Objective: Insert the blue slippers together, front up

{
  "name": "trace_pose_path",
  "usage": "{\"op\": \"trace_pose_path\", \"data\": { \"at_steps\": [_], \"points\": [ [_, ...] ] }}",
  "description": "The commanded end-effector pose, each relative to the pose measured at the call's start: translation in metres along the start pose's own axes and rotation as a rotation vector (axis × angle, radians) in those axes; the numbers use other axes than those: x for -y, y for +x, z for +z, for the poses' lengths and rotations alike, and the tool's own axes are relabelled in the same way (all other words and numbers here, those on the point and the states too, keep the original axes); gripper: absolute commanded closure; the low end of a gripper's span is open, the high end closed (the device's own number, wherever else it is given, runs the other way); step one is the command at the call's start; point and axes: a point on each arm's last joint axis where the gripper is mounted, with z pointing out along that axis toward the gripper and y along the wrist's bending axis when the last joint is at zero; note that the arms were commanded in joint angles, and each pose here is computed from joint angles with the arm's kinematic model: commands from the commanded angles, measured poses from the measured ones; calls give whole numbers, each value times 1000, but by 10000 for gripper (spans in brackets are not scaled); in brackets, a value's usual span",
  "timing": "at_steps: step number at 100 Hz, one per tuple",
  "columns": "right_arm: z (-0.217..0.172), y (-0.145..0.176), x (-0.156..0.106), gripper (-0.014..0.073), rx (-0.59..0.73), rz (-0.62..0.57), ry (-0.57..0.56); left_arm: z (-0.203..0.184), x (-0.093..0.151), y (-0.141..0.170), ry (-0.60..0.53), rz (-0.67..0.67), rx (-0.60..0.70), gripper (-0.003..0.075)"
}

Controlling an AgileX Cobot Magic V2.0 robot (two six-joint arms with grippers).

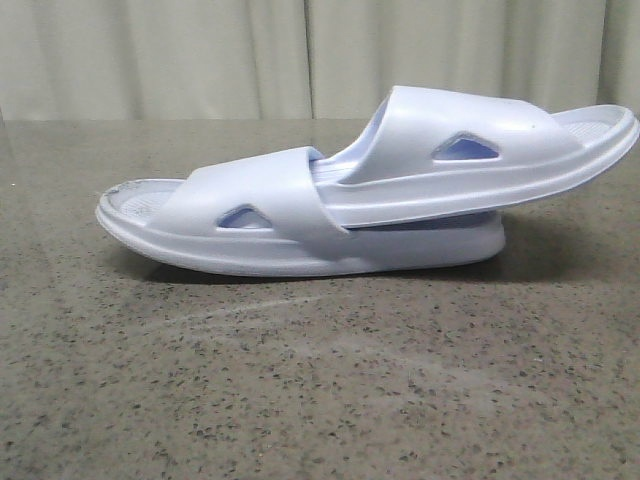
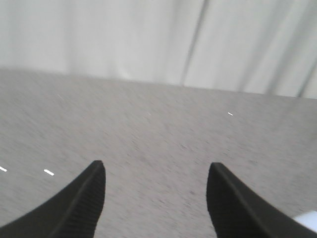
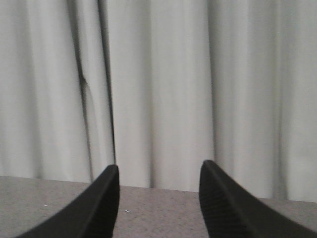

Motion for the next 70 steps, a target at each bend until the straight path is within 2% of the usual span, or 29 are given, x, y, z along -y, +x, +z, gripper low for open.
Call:
{"op": "trace_pose_path", "data": {
  "at_steps": [1, 15, 30, 51, 63, 70],
  "points": [
    [0, -11, 10, 285, 27, -56, 100, -22, 12, -20, -19, 88, 107, 322],
    [-2, -3, 11, 285, -22, -58, 111, -52, 29, -31, -27, 165, 218, 322],
    [-19, 4, 13, 285, -2, -70, 110, -77, 37, -29, -88, 177, 284, 322],
    [-55, 16, 19, 285, 87, -66, 117, -92, 40, 6, -89, 138, 288, 322],
    [-72, 31, 21, 285, 113, -109, 120, -96, 38, 30, -97, 132, 281, 323],
    [-79, 41, 20, 285, 116, -91, 102, -97, 37, 43, -99, 128, 271, 323]
  ]
}}
